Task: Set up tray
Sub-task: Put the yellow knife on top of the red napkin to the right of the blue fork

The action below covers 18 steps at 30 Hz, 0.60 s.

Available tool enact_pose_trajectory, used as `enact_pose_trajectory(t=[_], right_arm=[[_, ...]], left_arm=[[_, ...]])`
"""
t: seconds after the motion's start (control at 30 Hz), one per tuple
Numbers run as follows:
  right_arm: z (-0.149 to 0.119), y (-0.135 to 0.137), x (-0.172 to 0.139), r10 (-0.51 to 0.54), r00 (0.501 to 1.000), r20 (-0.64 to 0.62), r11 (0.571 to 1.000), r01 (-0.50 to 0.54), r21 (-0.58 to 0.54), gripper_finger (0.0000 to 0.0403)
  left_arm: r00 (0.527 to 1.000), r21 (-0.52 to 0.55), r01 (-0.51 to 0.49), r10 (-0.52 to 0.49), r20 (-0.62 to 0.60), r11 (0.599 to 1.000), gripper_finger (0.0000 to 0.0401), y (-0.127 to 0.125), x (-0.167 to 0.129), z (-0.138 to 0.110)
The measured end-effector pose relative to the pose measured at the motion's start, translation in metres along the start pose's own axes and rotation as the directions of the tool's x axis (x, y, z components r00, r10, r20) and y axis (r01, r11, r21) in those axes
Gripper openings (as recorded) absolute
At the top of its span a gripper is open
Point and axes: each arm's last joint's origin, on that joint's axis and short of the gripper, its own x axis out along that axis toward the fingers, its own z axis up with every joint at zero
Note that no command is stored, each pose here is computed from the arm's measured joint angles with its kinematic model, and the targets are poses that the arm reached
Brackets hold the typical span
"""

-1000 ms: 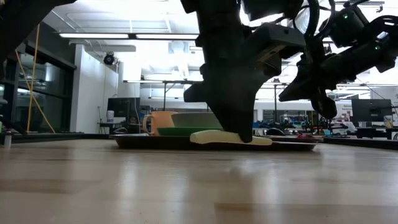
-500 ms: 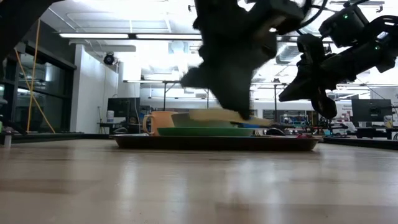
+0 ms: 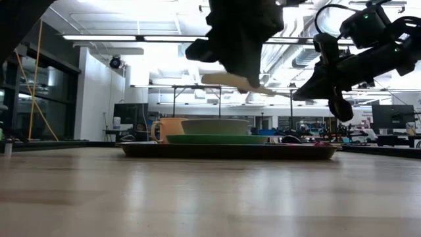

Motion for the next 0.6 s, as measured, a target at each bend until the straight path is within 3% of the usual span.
enact_pose_trajectory(t=[0.6], right_arm=[[0.018, -0.01, -0.008, 0.024, 0.999, 0.026, 0.999, -0.025, 0.047, 0.0]], left_arm=[[0.999, -0.18, -0.015, 0.023, 0.04, 0.984, 0.0061, 0.013, -0.008, 0.012]])
